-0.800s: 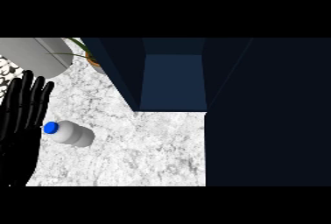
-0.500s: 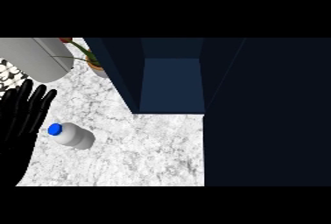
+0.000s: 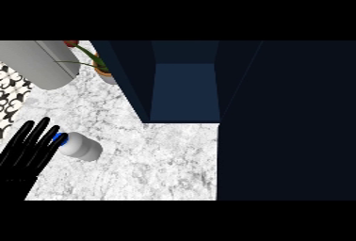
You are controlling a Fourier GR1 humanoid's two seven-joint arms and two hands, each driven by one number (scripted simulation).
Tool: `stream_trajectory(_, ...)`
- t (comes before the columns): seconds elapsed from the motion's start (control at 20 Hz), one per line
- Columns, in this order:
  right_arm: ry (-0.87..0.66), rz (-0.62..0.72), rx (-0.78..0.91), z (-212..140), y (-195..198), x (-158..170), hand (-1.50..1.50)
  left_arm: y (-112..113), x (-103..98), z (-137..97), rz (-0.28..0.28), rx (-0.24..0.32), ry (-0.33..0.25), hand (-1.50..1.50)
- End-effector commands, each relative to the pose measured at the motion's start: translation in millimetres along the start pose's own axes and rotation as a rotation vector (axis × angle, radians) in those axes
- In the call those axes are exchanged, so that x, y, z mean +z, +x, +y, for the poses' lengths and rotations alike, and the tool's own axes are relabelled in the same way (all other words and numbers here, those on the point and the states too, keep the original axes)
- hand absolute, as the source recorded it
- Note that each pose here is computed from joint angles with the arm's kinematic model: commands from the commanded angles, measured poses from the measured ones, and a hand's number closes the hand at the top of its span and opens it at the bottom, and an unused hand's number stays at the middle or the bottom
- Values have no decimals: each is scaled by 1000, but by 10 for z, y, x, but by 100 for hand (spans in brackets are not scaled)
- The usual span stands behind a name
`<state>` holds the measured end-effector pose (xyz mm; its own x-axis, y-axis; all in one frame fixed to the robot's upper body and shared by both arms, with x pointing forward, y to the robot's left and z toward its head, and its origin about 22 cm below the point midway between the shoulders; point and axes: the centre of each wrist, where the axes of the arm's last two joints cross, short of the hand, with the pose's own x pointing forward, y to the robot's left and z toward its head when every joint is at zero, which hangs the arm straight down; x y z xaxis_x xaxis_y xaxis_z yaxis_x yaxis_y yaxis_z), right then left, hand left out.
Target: Pick up the bottled water, place it into the cabinet and close the cabinet
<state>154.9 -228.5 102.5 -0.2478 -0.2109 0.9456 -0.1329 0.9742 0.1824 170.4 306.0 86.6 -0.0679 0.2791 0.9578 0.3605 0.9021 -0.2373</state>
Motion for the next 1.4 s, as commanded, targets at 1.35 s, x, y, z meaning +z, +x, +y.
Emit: stream_trajectory(1.35, 36, 3, -45, -97, -208, 531, -150, -286, 606, 999, 8, 16, 109, -150)
